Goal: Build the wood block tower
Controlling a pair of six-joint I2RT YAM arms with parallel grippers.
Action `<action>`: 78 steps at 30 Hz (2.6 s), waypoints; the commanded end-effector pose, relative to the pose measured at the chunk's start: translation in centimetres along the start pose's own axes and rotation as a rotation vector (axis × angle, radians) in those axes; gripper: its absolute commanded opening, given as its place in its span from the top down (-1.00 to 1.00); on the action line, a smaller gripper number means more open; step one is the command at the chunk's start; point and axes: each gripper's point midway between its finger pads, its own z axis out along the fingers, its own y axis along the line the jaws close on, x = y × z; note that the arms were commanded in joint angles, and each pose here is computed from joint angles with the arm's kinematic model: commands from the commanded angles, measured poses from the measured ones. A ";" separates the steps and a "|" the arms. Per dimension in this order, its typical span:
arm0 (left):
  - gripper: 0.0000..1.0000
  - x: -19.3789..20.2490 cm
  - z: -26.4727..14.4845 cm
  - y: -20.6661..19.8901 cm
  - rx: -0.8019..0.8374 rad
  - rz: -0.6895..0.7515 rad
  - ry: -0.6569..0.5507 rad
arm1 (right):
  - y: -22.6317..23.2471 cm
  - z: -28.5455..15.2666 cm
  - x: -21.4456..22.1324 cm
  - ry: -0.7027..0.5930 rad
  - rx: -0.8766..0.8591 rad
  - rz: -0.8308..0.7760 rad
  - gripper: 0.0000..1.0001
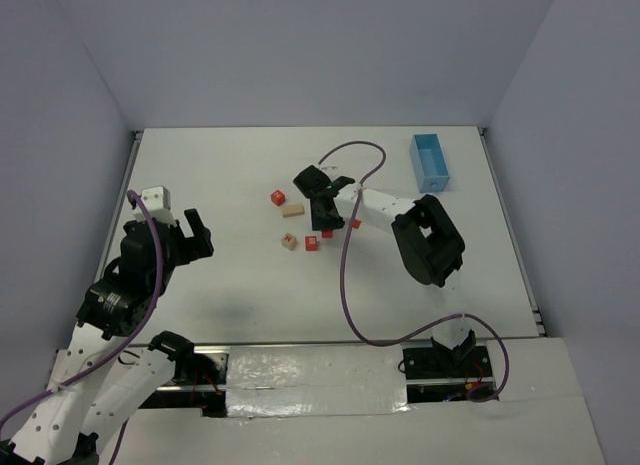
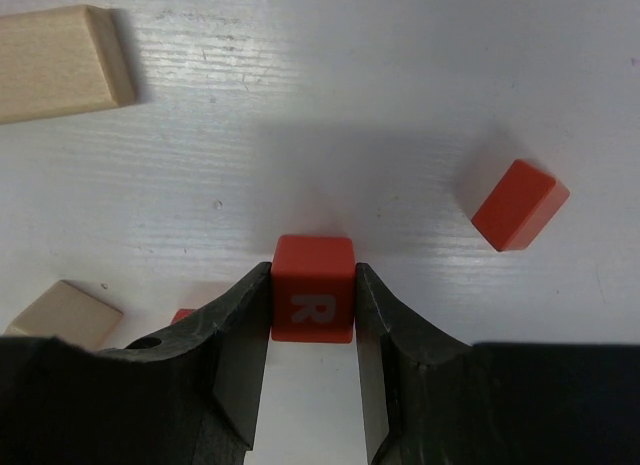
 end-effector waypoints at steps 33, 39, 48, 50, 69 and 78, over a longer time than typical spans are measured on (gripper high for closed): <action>-0.99 -0.9 0.0 -0.6 0.026 0.002 -0.035 | 0.7 -4.7 0.6 -0.043 -0.128 0.047 -0.02; -0.99 -0.8 0.1 -0.6 0.025 0.004 -0.031 | 0.2 -7.1 -1.0 -0.091 -0.150 0.063 -0.01; -0.99 -0.9 0.0 -0.7 0.028 0.003 -0.034 | -3.9 -6.5 -2.5 -0.103 -0.043 0.042 0.71; -0.99 -0.9 0.0 -0.6 0.025 0.000 -0.035 | -4.9 -4.8 -2.0 -0.069 -0.004 0.025 0.90; -0.99 -0.7 0.3 -0.7 0.021 0.009 -0.022 | -1.9 1.6 -0.1 0.006 -0.105 -0.137 0.95; -0.99 -0.6 0.3 -0.6 0.019 0.010 -0.021 | -0.6 1.2 0.7 0.015 -0.149 -0.155 0.94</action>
